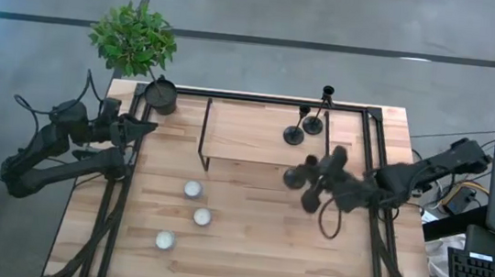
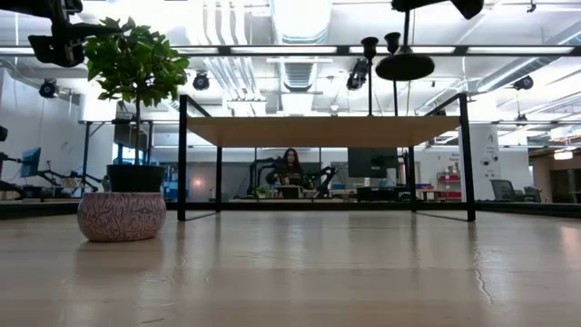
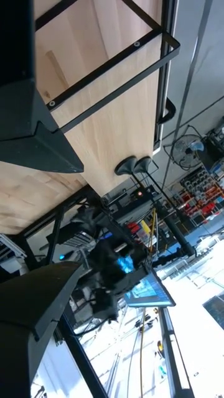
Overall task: Pick & Place candle stick holders
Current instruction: Put the black candle holder on the shelf
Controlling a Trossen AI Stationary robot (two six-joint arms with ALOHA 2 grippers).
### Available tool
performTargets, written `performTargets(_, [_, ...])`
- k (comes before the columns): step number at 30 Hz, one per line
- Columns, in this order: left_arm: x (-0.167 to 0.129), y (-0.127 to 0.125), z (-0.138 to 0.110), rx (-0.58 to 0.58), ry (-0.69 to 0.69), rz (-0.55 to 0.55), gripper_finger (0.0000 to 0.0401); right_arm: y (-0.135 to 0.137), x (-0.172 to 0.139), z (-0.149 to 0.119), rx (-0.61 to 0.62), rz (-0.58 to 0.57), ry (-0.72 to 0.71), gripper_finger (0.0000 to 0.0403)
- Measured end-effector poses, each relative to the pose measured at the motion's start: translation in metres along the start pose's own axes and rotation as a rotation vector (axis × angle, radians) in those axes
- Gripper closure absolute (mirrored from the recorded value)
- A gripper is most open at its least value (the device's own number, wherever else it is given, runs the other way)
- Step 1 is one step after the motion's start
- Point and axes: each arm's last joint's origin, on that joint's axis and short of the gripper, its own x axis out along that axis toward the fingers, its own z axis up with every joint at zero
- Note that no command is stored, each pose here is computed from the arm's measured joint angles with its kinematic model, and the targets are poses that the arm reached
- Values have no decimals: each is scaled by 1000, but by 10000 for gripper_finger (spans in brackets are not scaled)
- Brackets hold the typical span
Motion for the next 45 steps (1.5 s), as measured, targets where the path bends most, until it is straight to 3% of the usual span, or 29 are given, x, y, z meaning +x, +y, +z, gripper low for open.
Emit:
performTargets(10, [0,0,0,0,0,0,160,-43,-2,13,19,-98,53,392])
performTargets(21, [0,0,0,0,0,0,160,-58,11,17,-3,-148,82,392])
performTargets(35, [0,0,0,0,0,0,160,-71,24,-1,5,-146,87,392])
performTargets(45, [0,0,0,0,1,0,160,-85,30,6,1,-142,83,392])
